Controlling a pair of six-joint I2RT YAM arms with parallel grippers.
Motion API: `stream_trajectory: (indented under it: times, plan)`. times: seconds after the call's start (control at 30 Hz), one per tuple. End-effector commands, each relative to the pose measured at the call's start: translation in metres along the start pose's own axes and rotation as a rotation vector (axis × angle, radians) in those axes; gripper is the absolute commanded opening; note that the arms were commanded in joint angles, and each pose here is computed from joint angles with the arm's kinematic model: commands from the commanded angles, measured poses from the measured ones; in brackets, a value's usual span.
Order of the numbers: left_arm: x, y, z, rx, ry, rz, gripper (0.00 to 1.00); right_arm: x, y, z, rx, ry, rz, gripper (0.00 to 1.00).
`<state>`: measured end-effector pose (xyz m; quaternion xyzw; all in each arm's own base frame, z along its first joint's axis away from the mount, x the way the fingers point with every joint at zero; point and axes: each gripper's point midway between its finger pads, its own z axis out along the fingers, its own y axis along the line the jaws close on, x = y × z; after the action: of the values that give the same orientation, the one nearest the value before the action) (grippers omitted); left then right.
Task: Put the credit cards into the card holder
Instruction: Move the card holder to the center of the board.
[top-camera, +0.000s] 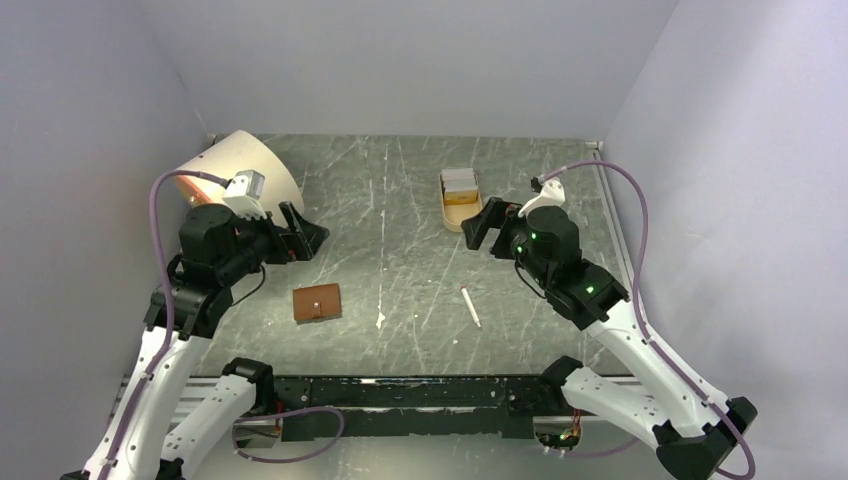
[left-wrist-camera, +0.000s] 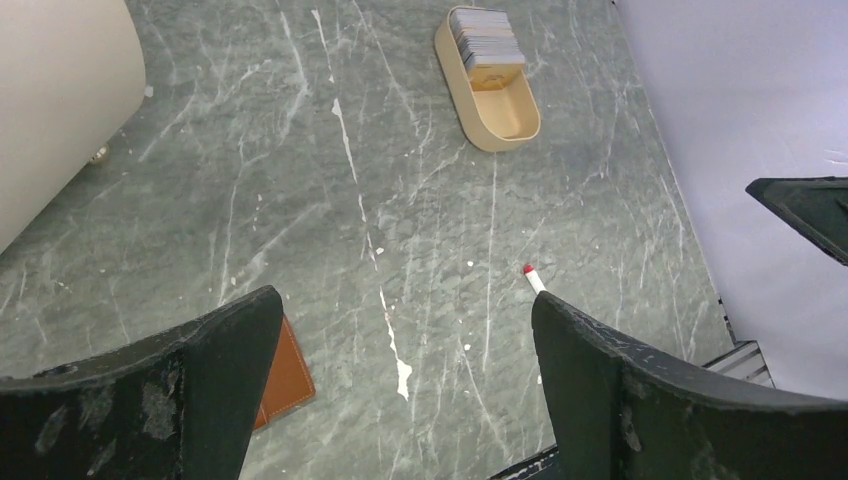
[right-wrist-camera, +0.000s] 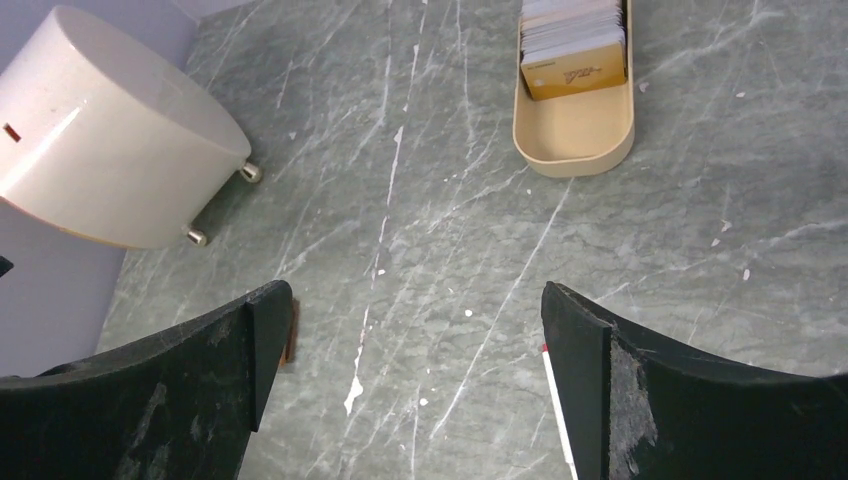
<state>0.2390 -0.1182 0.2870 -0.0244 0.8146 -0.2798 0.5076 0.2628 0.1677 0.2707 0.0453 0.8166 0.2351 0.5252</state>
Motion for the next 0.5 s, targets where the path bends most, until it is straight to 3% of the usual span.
stream_trajectory:
  times: [0.0, 0.47]
  plan:
    - [0.001, 0.006, 0.000, -0.032, -0.001, -0.008, 0.99, -0.008, 0.003, -0.004, -0.013, -0.031, -0.006, 1.00]
    - [0.045, 0.040, 0.024, -0.157, 0.127, -0.095, 0.98, -0.001, 0.004, -0.001, -0.023, -0.013, 0.001, 1.00]
